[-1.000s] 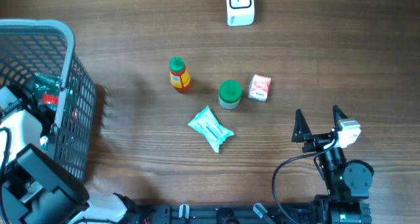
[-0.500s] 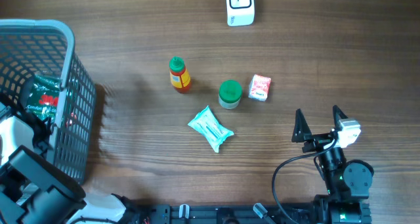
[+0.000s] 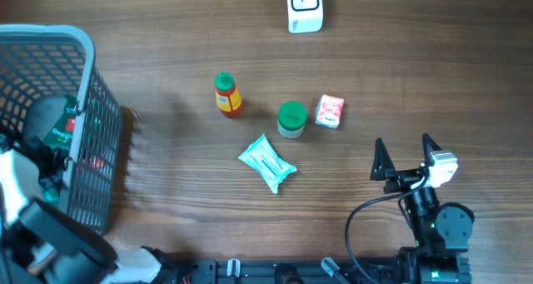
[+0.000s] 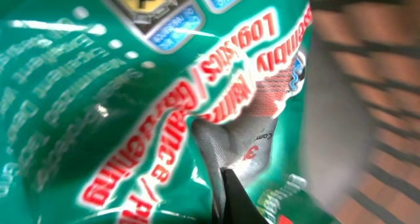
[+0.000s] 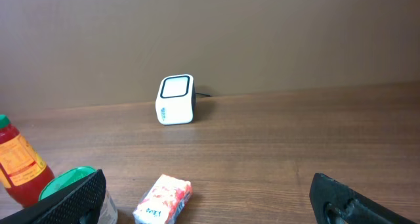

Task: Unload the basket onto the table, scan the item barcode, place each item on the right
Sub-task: 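Reach the left gripper into the basket and grasp the green glove bag, then lift the green glove bag out and drop it right of the jar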

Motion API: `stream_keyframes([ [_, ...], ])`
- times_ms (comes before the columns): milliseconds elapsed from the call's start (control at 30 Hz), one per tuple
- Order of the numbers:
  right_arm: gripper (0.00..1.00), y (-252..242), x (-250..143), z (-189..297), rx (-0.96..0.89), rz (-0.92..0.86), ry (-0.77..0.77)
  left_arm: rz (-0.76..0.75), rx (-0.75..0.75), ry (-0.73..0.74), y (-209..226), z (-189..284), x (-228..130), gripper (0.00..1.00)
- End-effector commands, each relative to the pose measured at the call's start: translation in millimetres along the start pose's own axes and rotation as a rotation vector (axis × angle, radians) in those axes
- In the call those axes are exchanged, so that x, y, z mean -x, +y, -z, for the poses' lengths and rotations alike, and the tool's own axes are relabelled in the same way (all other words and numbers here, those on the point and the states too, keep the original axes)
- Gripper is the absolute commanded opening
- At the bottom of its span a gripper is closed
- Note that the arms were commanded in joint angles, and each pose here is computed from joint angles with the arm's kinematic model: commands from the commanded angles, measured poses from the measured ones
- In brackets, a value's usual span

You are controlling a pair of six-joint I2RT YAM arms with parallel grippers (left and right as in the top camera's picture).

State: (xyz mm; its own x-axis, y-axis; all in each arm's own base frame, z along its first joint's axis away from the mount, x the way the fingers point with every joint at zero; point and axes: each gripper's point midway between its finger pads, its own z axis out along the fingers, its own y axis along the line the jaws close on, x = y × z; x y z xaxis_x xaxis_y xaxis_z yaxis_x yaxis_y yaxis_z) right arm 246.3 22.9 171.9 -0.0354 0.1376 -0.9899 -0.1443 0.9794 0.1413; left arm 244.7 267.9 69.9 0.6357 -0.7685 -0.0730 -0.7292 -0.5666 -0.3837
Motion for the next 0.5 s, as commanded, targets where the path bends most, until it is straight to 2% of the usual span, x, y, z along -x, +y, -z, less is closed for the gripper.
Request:
stream_keyframes([
  [0, 1.00, 0.4, 2.5, 0.3, 0.000, -0.017, -0.011, -0.042, -0.278, 0.022, -47.2, 83.4, -2.4, 0.04],
  [133, 1.00, 0.3, 2.3, 0.3, 0.000, -0.017, -0.010, -0.047, -0.562, -0.028, -59.2, 184.1, 0.8, 0.04],
  [300, 1.00, 0.4, 2.3, 0.3, 0.000, -0.017, -0.010, -0.050, -0.830, -0.081, -49.1, 276.6, 1.3, 0.04],
  [467, 1.00, 0.4, 2.5, 0.3, 0.000, -0.017, -0.011, -0.079, -0.933, -0.104, -35.2, 313.3, -1.8, 0.04],
])
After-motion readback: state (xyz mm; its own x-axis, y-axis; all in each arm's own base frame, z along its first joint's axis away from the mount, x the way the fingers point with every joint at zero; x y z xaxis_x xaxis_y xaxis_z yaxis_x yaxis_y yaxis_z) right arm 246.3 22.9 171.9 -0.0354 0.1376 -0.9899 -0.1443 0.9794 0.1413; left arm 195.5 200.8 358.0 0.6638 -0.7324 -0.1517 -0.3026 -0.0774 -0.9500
